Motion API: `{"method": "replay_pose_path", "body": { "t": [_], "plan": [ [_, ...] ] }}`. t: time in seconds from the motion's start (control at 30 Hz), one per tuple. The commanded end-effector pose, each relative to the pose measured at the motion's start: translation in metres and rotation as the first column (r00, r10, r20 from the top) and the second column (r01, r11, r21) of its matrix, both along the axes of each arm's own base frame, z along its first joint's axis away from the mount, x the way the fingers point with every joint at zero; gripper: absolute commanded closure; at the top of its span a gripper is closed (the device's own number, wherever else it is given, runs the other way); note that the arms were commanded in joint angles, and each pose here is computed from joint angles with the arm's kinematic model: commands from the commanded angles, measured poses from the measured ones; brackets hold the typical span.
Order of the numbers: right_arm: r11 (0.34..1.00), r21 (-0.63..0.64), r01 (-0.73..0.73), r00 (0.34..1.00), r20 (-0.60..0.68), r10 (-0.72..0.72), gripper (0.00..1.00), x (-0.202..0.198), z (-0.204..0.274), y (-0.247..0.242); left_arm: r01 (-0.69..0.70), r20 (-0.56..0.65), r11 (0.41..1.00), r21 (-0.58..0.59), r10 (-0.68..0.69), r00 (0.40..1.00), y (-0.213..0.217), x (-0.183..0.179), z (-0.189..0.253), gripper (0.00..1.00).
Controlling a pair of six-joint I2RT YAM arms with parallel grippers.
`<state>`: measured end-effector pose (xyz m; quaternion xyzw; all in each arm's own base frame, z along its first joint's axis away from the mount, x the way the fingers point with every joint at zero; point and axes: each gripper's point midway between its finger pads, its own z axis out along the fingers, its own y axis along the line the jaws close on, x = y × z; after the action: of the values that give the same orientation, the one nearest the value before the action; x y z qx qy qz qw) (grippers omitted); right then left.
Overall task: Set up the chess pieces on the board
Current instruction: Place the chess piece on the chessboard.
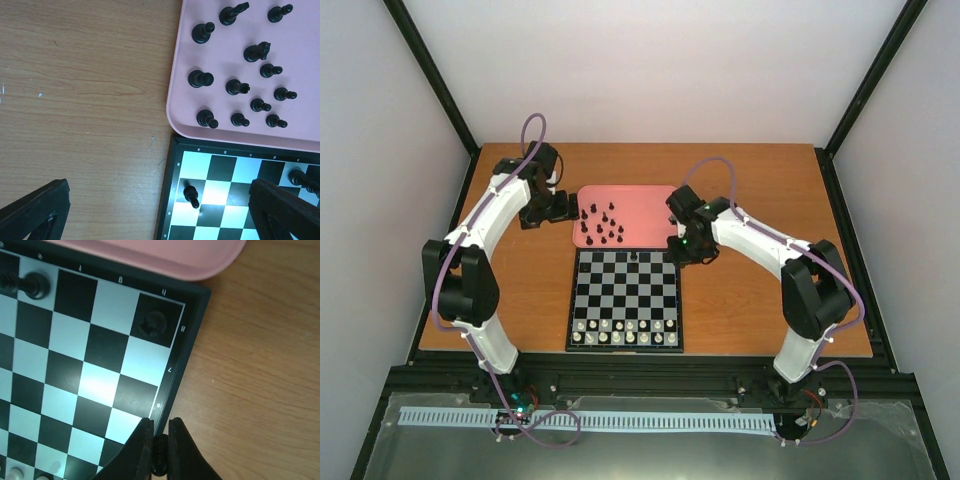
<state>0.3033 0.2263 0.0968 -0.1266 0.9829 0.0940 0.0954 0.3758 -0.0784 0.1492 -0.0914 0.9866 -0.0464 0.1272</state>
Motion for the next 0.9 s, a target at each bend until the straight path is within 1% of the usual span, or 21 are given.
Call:
{"method": "replay_pose_path", "body": {
  "t": [0.0,0.23,0.37,0.87],
  "plan": [
    [0.995,0.097,0.019,0.999,0.041,-0.023,0.97,0.007,0.002,0.016,0.0,0.047,1.0,-0.028,0.002,0.999,-0.006,0.003,0.013,0.0],
    [0.996,0.091,0.004,0.999,0.033,-0.007,0.97,0.015,-0.015,0.023,-0.001,0.045,1.0,-0.015,0.002,0.999,-0.004,0.002,0.012,0.0],
    [0.996,0.087,-0.006,1.0,0.007,0.006,0.97,0.013,-0.026,0.027,-0.003,0.045,1.0,-0.007,0.003,0.999,-0.002,0.002,0.012,0.0],
    [0.997,0.073,-0.026,1.0,-0.009,0.027,0.97,0.013,-0.04,0.032,-0.002,0.044,1.0,-0.002,0.002,0.999,-0.002,0.002,0.011,0.0]
  ]
}}
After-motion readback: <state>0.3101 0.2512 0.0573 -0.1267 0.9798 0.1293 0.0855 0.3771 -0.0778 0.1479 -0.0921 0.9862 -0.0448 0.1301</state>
